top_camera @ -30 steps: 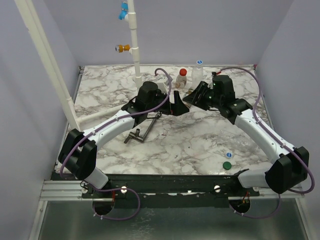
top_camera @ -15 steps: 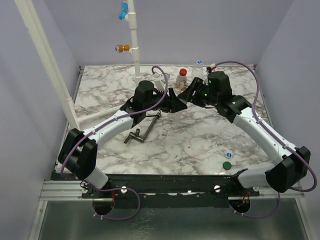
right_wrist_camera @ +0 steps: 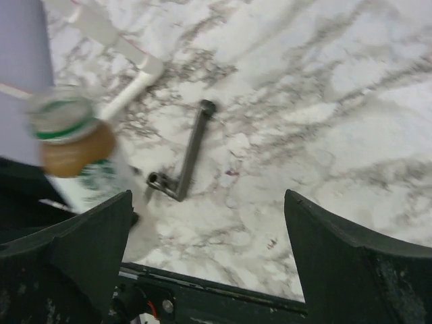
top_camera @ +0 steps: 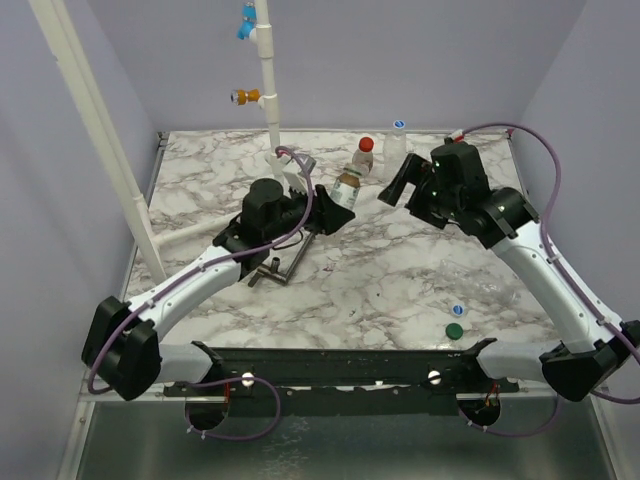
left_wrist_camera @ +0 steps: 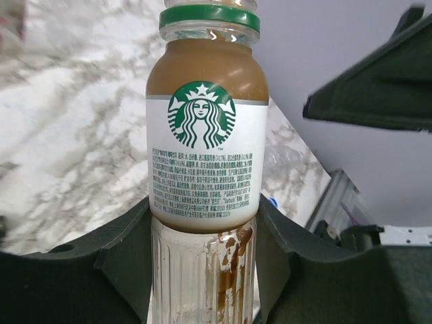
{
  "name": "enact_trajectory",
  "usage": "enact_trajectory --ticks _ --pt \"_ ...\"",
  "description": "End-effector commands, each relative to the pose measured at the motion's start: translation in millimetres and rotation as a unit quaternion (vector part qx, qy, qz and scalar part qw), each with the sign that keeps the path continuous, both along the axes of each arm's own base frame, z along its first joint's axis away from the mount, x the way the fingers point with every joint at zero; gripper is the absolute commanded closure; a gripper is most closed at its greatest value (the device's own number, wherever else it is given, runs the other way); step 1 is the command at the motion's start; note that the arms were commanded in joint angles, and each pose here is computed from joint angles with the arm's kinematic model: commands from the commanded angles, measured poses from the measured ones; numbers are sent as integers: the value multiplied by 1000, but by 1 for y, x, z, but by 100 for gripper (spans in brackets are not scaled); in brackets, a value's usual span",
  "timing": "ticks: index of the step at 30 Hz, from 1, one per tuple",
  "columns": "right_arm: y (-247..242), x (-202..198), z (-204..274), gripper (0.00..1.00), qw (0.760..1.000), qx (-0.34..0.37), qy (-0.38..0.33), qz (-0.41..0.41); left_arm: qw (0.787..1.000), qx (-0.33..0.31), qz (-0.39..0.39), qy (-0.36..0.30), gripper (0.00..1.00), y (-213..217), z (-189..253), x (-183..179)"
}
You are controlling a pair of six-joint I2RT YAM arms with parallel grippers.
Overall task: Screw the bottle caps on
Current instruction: Screw the bottle cap onto the plastic bottle.
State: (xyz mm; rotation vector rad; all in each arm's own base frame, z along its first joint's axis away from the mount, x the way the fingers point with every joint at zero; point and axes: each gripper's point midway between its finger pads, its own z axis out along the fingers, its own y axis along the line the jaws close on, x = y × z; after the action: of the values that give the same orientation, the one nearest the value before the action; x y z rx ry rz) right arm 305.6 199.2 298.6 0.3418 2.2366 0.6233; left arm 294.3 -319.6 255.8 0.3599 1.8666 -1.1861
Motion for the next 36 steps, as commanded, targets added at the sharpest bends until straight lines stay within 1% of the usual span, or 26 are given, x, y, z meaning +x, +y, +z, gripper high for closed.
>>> enact_trajectory --ticks 1,4,6,8,10,12,14,17,19,23,25,27,29,32,36 --pt "-55 -49 -56 5 987 -73 108 -90 989 35 97 -105 78 41 27 13" --pt "-71 -77 -89 5 975 -86 167 -119 982 53 120 -137 78 57 35 10" --pt "-77 -96 -113 5 963 -85 212 -141 980 62 124 -145 78 63 35 7" --pt "-81 -116 -139 5 949 -82 258 -159 978 70 133 -147 78 69 34 6" --pt "-89 -140 -170 3 928 -80 310 -193 975 76 141 -151 78 74 31 5" --pt "-95 -159 -194 2 911 -77 342 -217 974 82 148 -154 78 78 27 4" --pt "-106 -175 -215 0 892 -78 364 -257 972 85 154 -158 78 82 28 4" --pt "-118 -187 -234 0 873 -72 372 -306 970 86 160 -162 78 85 28 3" --pt "-123 -189 -243 0 865 -71 372 -329 969 90 162 -163 78 87 27 3" --pt "-137 -181 -249 0 859 -103 351 -359 969 91 162 -163 78 87 26 3" --pt "-144 -175 -249 0 856 -126 340 -368 970 90 161 -161 78 86 26 3" --pt "-146 -168 -252 0 857 -134 334 -368 970 90 159 -161 78 86 26 3" --pt "-143 -162 -261 0 862 -123 341 -355 970 91 160 -161 78 86 26 3" --pt "-145 -162 -282 0 856 -96 367 -352 969 91 163 -163 78 88 29 3" --pt "-150 -153 -289 0 862 -73 356 -352 968 94 166 -165 78 90 28 3"
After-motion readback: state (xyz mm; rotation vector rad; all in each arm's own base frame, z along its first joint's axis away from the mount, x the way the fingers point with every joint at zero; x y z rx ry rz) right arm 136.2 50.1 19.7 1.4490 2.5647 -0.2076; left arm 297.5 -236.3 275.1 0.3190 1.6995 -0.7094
